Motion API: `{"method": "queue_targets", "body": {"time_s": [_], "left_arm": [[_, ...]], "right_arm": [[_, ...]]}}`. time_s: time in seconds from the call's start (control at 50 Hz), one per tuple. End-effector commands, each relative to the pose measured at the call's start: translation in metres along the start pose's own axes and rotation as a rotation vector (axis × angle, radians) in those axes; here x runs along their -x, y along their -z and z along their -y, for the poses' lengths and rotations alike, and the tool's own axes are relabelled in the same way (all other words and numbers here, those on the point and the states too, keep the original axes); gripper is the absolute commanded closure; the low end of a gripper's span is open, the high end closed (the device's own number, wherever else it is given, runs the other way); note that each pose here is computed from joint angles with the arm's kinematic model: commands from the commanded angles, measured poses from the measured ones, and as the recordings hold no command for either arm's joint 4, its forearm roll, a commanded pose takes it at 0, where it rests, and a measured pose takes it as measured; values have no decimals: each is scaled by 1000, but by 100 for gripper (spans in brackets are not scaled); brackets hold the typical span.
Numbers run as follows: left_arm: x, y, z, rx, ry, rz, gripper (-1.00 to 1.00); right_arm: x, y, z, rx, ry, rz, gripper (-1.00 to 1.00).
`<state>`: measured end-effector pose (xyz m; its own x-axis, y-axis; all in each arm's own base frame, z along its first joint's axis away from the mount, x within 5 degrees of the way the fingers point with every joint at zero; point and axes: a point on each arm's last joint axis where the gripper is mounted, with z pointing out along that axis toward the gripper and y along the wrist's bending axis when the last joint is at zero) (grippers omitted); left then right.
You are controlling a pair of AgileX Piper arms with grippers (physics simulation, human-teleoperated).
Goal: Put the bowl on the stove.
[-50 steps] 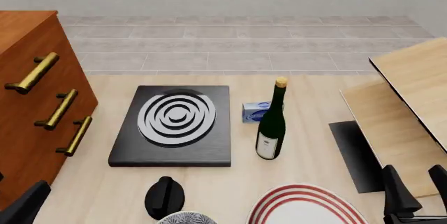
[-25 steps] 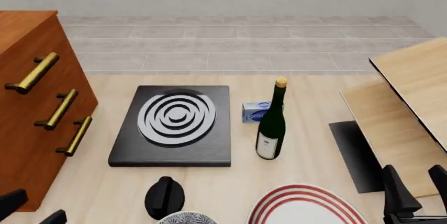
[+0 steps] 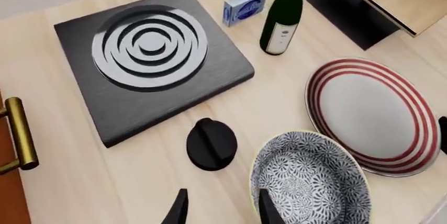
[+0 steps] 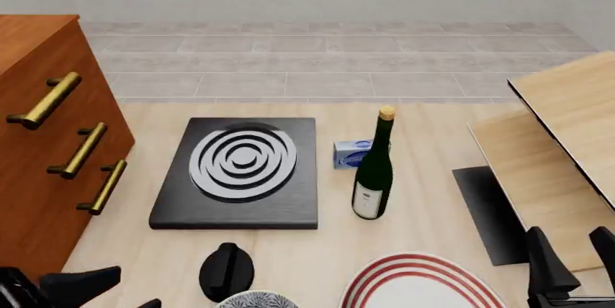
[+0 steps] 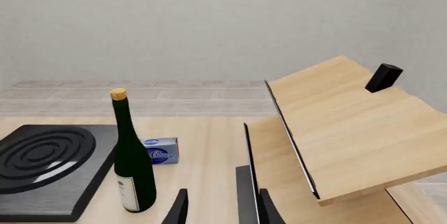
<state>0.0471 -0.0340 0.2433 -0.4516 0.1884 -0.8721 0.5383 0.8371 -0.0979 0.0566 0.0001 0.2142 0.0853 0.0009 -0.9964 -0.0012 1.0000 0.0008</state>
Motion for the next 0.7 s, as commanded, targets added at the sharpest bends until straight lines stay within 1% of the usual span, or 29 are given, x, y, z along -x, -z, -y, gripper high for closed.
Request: {"method": "queue_targets", "body": {"time_s": [0.02, 0.06, 0.18, 0.2, 0.42, 0.56, 0.7], "left_arm": [[-2, -17, 4, -42, -15, -50, -100], [-1, -16, 4, -40, -28, -47, -100], [-2, -20, 5, -55, -25, -63, -100], [-4, -20, 5, -59, -35, -67, -100], [-6, -23, 7, -75, -34, -75, -100], [-6, -30, 10, -98, -19, -82, -100], [-8, -41, 14, -123, -23, -97, -100]], "right_arm": [[0, 0, 0, 0, 0, 0, -100], [0, 0, 0, 0, 0, 0, -100], [0, 0, 0, 0, 0, 0, -100], [0, 0, 0, 0, 0, 0, -100], [0, 0, 0, 0, 0, 0, -100], [0, 0, 0, 0, 0, 0, -100], [0, 0, 0, 0, 0, 0, -100]]}}
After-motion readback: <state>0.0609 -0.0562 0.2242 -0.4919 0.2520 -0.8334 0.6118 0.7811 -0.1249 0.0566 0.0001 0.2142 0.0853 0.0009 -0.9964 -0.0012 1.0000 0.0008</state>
